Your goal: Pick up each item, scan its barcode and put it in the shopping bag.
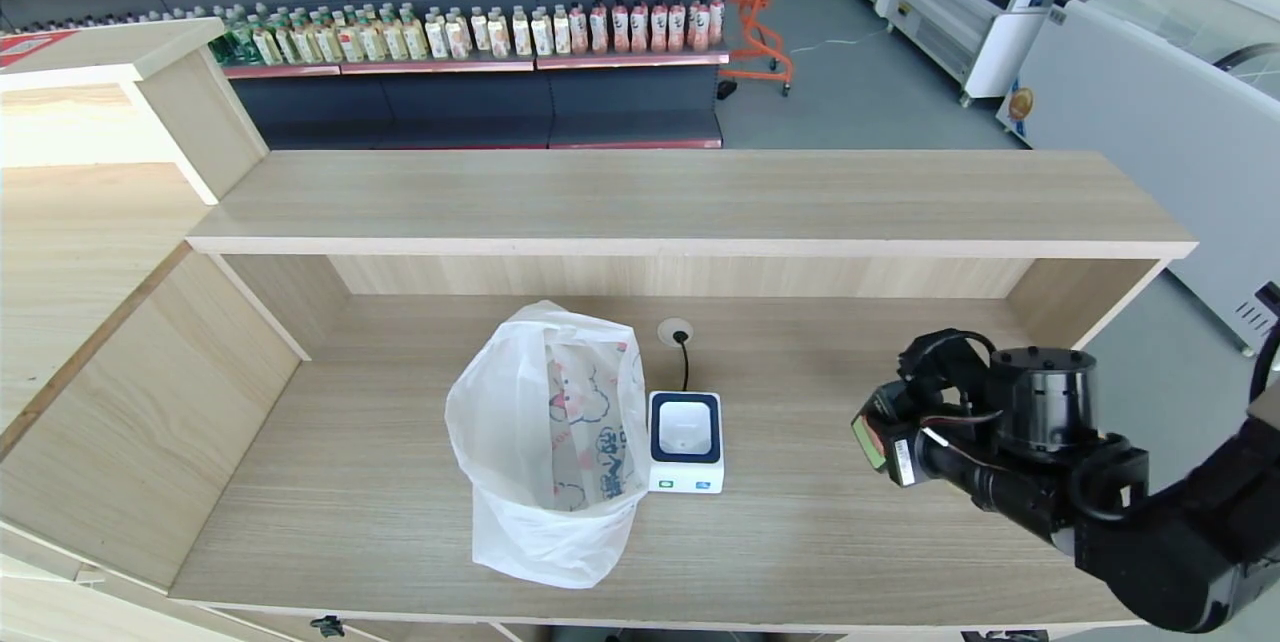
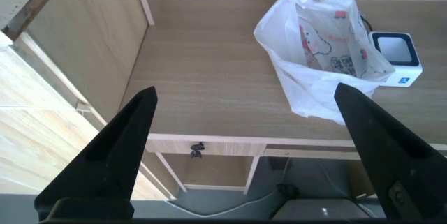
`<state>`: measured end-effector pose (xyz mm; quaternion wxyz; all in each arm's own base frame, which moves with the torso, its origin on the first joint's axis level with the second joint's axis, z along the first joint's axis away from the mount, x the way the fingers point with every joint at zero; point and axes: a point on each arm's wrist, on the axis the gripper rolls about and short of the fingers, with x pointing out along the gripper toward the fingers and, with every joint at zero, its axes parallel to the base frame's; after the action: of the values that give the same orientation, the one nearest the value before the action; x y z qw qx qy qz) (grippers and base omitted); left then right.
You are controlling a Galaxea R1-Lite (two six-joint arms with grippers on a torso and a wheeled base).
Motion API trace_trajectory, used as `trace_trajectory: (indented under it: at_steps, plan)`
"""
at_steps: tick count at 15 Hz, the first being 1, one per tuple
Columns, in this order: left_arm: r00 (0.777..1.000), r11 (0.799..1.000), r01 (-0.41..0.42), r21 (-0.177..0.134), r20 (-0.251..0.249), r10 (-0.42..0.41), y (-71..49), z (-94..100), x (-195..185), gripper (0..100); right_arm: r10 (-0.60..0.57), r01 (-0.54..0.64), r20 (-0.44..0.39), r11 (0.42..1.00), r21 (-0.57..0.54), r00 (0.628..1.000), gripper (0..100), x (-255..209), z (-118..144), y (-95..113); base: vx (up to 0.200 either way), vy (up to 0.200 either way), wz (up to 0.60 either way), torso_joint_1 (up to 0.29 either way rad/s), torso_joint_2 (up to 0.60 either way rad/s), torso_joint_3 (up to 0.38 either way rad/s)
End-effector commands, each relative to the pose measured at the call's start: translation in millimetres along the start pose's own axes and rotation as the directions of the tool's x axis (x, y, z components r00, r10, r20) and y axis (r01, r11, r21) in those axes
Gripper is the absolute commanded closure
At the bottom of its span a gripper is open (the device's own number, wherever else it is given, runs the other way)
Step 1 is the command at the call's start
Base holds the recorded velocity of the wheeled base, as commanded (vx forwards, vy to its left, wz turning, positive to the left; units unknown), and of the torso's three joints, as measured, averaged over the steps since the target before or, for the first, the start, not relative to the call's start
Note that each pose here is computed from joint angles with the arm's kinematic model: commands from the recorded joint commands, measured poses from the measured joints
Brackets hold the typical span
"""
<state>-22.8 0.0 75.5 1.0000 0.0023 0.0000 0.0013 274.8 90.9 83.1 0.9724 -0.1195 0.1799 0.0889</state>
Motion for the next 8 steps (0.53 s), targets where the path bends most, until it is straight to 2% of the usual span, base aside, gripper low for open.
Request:
trace_trajectory:
  at_steps: [1, 3, 5, 7, 8]
  plan:
    - [1.000, 1.000, 0.001, 0.000, -0.002, -0.001, 0.0, 0.0, 0.1, 0, 0.006, 0.001, 0.129, 0.999, -0.053, 0.992, 100, -57.3, 26.3, -6.8, 0.000, 0.000, 0.00, 0.000, 0.00, 0.000]
    - [1.000, 1.000, -0.001, 0.000, -0.002, 0.001, 0.0, 0.0, 0.1, 0, -0.002, 0.044, 0.164, 0.966, -0.255, 0.986, 100, -71.7, 33.2, -11.1, 0.000, 0.000, 0.00, 0.000, 0.00, 0.000]
    - [1.000, 1.000, -0.001, 0.000, -0.002, 0.001, 0.0, 0.0, 0.1, 0, 0.017, 0.097, 0.218, 0.860, -0.501, 0.976, 100, -85.0, 40.7, -14.3, 0.000, 0.000, 0.00, 0.000, 0.00, 0.000]
    - [1.000, 1.000, -0.002, 0.000, -0.002, 0.002, 0.0, 0.0, 0.1, 0, 0.142, 0.047, 0.254, 0.786, -0.616, 0.957, 100, -89.5, 43.3, -12.9, 0.000, 0.000, 0.00, 0.000, 0.00, 0.000]
    - [1.000, 1.000, -0.001, 0.000, -0.002, 0.001, 0.0, 0.0, 0.1, 0, 0.314, 0.000, 0.256, 0.632, -0.775, 0.914, 100, -88.8, 41.2, -11.9, 0.000, 0.000, 0.00, 0.000, 0.00, 0.000]
